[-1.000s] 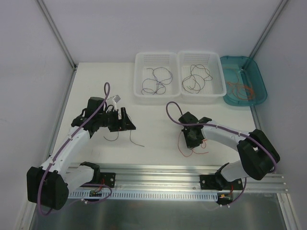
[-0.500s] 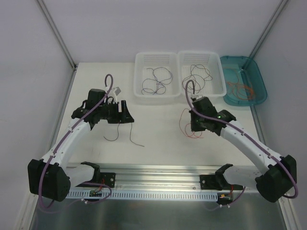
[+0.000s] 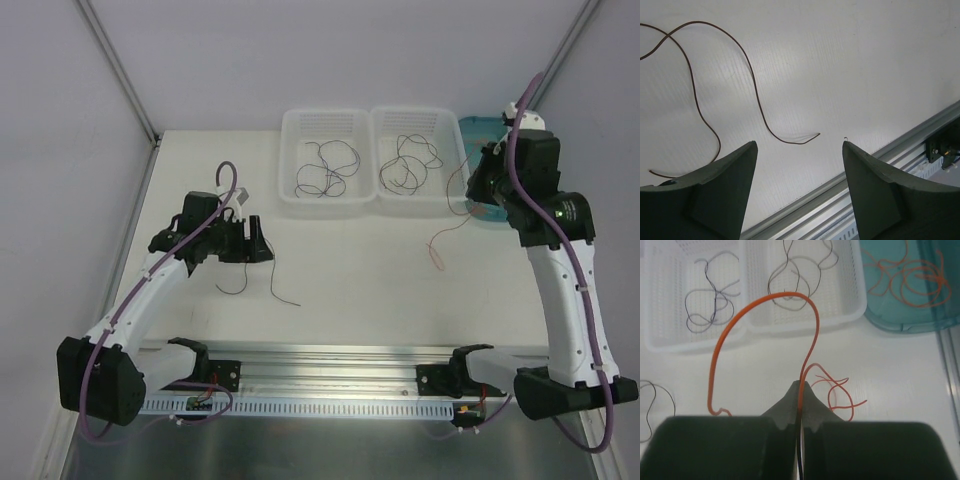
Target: Untangle the cables
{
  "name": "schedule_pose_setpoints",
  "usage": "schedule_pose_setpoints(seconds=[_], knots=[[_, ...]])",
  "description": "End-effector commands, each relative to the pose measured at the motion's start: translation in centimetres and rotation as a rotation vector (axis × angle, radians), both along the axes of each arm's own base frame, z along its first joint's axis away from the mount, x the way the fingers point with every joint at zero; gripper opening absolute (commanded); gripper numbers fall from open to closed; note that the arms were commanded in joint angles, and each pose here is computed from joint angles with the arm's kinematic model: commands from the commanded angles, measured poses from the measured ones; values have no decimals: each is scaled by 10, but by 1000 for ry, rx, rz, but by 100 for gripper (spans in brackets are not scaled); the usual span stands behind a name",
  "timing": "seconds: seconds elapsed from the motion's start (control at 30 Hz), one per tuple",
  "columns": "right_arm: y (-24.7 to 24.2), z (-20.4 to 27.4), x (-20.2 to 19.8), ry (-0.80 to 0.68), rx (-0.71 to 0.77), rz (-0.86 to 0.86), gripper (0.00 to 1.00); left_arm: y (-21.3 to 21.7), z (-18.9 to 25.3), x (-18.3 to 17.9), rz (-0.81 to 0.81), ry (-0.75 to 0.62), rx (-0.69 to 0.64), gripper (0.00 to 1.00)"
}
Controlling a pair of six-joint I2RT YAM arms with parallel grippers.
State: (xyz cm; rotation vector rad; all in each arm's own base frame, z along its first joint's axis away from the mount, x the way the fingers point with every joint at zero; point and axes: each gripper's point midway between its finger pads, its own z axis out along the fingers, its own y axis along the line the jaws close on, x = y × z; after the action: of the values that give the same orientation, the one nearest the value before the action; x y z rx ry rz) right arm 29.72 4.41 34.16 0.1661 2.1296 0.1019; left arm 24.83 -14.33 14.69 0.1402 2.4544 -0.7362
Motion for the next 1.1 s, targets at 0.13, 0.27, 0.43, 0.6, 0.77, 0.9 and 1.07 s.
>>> schedule_pose_setpoints(seconds=[0.13, 0.27, 0.43, 0.6, 0.77, 0.9, 1.07], knots=[[-39, 100, 40, -236, -102, -109, 1, 6, 3, -2, -1, -33, 17, 70], [-77, 144, 60, -369, -133, -240, 1, 5, 2, -3, 0, -31, 17, 70], [-109, 179, 99, -546, -146, -301, 1, 1, -2, -6, -18, -2, -2, 70], [-142, 166, 144, -553, -141, -334, 1, 4, -8, -4, -10, 12, 16, 70], [-172, 106, 202, -459, -94, -327, 1, 5, -14, -3, -11, 30, 26, 70], [-190, 40, 240, -338, -60, -338, 1, 6, -22, -1, -7, 59, 35, 70], [-226, -61, 268, -155, -55, -414, 1, 8, -26, 1, 1, 78, 36, 70]])
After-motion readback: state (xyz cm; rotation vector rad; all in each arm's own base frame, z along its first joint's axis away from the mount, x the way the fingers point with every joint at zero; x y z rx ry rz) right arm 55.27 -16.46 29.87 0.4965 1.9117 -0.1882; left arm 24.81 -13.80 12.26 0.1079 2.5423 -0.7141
